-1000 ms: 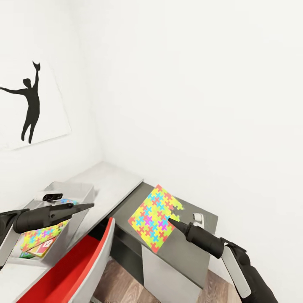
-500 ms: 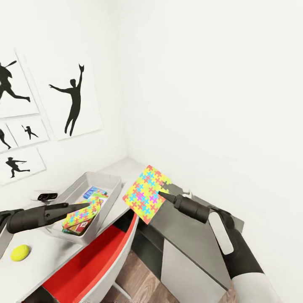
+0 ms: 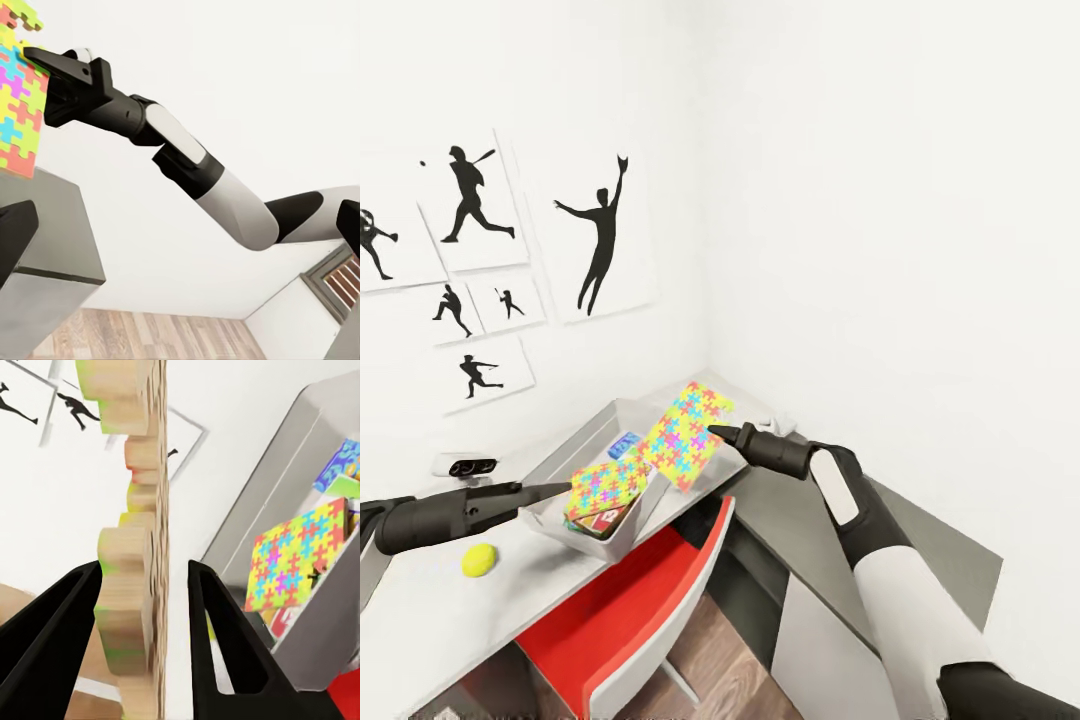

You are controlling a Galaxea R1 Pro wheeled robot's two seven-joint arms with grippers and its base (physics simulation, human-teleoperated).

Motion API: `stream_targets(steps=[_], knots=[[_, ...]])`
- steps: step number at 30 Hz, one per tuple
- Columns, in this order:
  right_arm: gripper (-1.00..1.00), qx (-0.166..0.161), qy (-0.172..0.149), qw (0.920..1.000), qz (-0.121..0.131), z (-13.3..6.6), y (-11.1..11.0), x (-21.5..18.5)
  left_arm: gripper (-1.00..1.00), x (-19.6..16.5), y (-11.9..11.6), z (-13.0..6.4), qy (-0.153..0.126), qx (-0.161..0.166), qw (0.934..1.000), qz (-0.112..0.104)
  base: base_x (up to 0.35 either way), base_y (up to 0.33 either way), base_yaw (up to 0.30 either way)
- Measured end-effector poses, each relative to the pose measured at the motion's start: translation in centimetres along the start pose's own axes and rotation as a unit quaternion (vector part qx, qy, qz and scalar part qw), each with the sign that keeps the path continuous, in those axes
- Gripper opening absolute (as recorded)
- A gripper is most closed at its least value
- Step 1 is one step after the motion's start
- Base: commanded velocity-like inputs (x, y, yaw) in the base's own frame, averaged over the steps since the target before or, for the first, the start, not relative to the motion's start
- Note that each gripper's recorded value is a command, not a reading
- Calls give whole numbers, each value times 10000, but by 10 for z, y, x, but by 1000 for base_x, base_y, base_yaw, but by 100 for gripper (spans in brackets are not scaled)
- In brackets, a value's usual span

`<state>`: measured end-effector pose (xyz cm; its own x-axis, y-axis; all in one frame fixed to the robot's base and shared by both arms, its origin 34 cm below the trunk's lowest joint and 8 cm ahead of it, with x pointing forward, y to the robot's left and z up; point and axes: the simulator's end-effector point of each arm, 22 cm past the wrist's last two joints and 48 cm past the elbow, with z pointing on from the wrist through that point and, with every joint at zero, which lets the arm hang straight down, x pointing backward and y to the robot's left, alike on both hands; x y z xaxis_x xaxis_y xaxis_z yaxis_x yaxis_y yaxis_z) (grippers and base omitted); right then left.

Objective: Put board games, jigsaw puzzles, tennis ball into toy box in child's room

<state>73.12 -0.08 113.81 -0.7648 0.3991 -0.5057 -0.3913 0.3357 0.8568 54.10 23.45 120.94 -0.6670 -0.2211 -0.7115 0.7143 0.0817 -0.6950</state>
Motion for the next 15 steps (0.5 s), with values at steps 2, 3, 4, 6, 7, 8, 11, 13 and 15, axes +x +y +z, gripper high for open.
stream_targets(steps=[2,3,4,6,7,8,11,13,15], knots=[[-100,1,-6,10000,13,2,0,0,100,0,0,0,1,-1,10000,1,0,162,291],[-100,-4,-5,10000,16,2,0,1,100,0,0,0,2,-2,10000,1,0,130,291],[-100,-16,-1,10000,20,4,1,2,100,0,0,0,3,-4,10000,1,0,83,291],[-100,-26,5,10000,14,6,3,2,100,0,0,0,2,-6,10000,-2,0,55,291],[-100,-38,5,10000,-3,7,5,1,100,0,0,0,2,-4,10000,-2,0,27,291],[-100,-46,8,10000,-30,8,7,-1,100,0,0,0,0,-4,10000,-2,0,22,291],[-100,-63,20,10000,-58,12,11,-1,100,0,0,0,-2,-2,10000,0,0,10,291],[-100,-63,31,10000,-64,15,14,0,100,0,0,0,-1,0,10000,4,0,3,291],[-100,-31,34,10000,-68,15,13,0,100,0,0,0,0,-1,10000,6,0,2,291]])
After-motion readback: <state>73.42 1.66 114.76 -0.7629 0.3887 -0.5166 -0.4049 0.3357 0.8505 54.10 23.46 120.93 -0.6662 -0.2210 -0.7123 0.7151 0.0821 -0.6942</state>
